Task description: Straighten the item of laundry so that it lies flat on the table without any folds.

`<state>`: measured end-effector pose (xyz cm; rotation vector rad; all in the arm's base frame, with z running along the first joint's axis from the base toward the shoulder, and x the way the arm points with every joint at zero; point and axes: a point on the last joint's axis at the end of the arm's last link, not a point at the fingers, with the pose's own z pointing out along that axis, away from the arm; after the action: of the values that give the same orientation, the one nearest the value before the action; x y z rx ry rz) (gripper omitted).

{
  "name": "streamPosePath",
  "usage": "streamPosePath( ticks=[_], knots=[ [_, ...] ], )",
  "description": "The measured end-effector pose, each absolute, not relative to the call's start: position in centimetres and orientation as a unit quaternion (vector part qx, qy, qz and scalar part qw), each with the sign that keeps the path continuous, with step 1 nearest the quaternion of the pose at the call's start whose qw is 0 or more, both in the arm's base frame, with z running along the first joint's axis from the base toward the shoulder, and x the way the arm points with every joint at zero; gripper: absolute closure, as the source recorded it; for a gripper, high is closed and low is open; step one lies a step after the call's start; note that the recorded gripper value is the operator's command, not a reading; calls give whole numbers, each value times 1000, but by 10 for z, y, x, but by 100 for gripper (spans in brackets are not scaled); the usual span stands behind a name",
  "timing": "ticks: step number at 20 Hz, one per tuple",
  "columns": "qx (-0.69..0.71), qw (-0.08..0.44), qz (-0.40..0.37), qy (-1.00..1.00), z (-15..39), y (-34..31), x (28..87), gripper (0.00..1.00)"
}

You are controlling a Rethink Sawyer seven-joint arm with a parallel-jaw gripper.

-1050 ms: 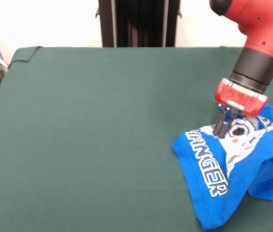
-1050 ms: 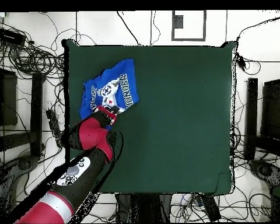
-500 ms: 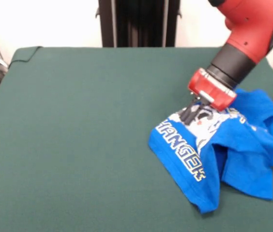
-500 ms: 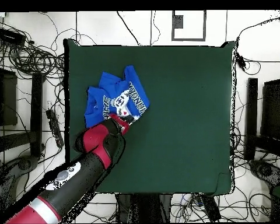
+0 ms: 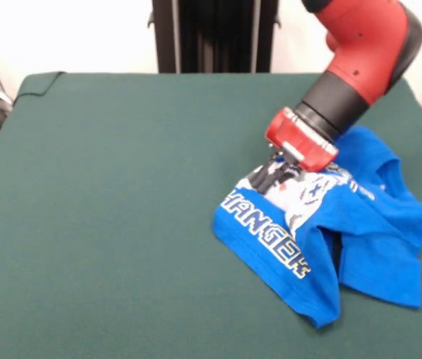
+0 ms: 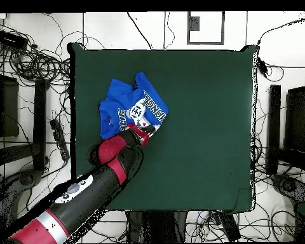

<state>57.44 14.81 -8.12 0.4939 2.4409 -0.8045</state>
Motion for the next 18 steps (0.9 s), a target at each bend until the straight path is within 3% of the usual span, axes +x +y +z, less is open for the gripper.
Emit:
streamPosePath(
  ticks=[18],
  knots=[
    [91, 348, -373, 855, -68, 57, 565, 100]
  ],
)
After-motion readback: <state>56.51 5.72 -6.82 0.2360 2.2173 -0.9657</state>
